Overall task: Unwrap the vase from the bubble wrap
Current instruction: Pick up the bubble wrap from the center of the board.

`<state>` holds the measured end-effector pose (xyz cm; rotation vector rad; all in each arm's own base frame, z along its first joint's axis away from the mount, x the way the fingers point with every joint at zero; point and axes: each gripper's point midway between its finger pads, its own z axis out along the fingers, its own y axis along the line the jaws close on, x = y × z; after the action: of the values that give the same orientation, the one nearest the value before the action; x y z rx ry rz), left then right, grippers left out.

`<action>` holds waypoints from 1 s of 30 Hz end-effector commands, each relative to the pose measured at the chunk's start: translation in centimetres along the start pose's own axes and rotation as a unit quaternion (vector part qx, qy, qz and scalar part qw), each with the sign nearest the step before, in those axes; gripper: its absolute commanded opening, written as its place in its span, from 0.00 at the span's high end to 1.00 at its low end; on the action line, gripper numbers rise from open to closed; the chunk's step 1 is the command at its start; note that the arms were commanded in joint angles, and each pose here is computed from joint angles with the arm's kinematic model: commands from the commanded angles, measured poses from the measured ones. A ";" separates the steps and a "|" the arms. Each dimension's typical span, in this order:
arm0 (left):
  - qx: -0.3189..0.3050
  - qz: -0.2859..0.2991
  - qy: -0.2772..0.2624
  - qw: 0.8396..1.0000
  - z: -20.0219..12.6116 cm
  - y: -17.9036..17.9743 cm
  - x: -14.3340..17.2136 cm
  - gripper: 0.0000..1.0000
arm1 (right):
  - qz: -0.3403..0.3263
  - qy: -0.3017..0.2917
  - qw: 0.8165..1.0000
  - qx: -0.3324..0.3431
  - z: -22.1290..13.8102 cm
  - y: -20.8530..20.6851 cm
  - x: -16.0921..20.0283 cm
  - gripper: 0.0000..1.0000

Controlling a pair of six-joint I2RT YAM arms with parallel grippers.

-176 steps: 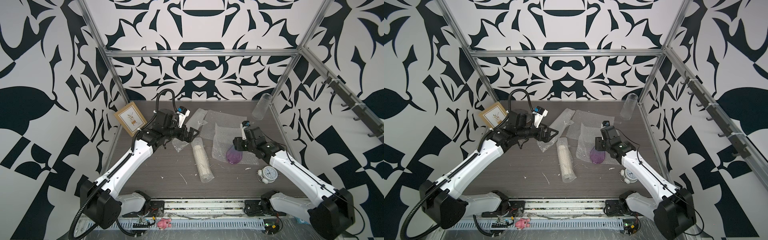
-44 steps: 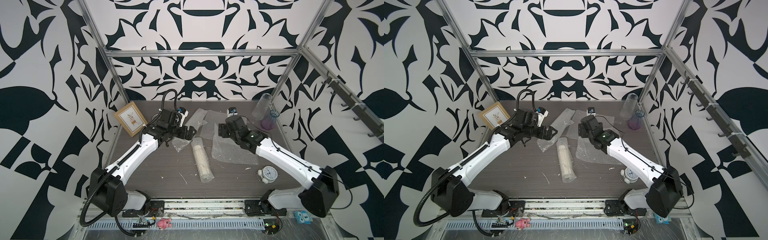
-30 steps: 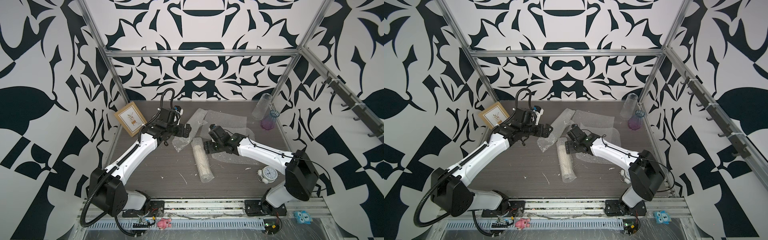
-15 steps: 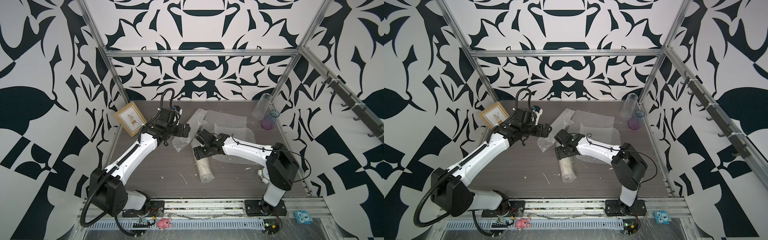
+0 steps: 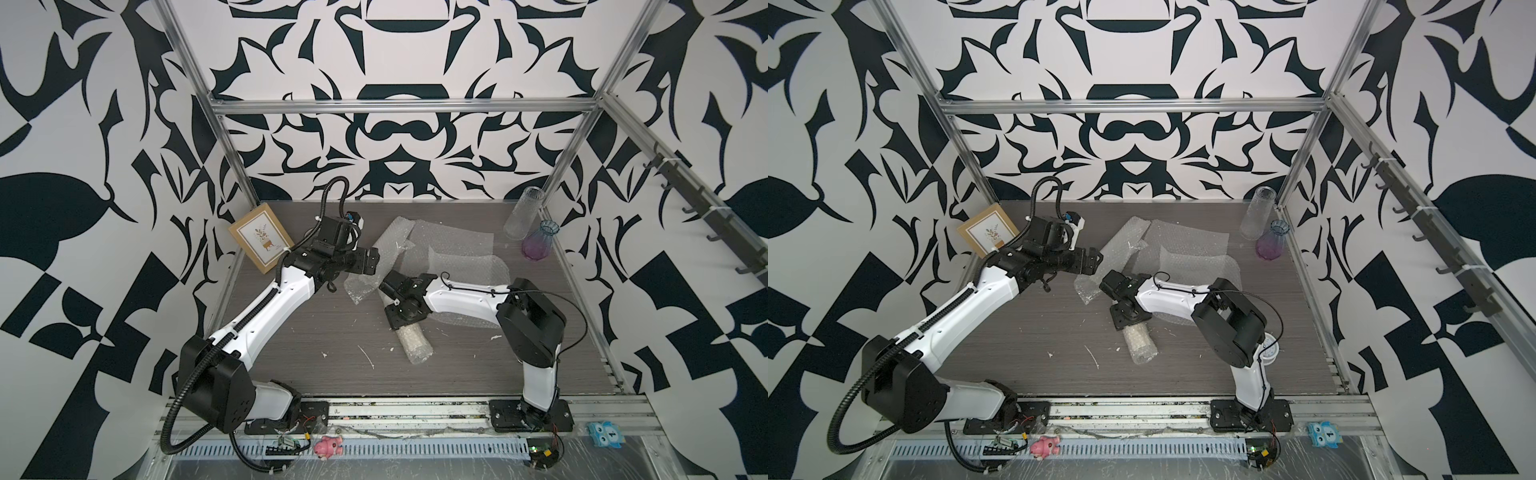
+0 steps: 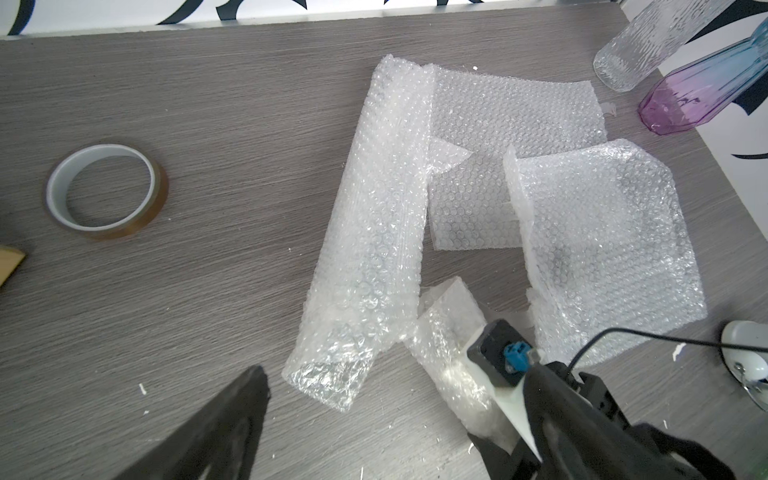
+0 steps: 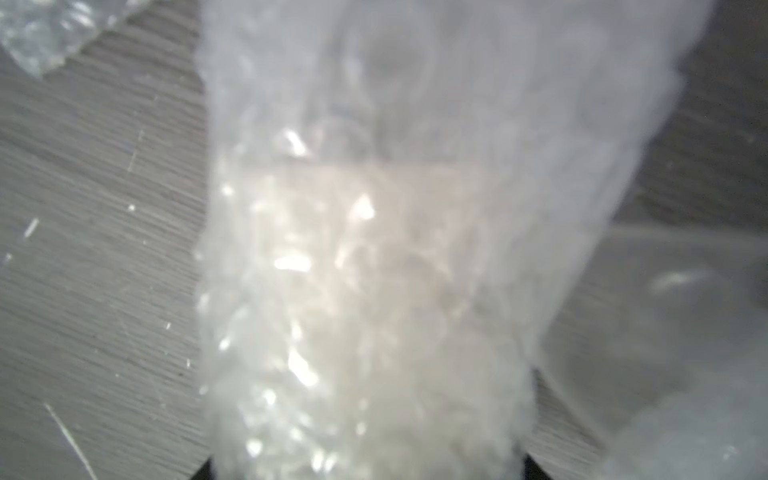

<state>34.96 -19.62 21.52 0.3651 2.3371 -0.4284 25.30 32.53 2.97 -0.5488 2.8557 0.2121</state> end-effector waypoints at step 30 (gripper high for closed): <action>0.006 -0.006 0.004 1.000 -0.2 -0.2 -0.3 0.01 | 0.133 -0.218 0.963 -0.086 -16.5 -5.8 -6.3 0.65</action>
<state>34.96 -19.65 21.45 0.3652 2.3393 -0.4300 27.91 27.99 17.63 -0.2221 2.5666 0.5251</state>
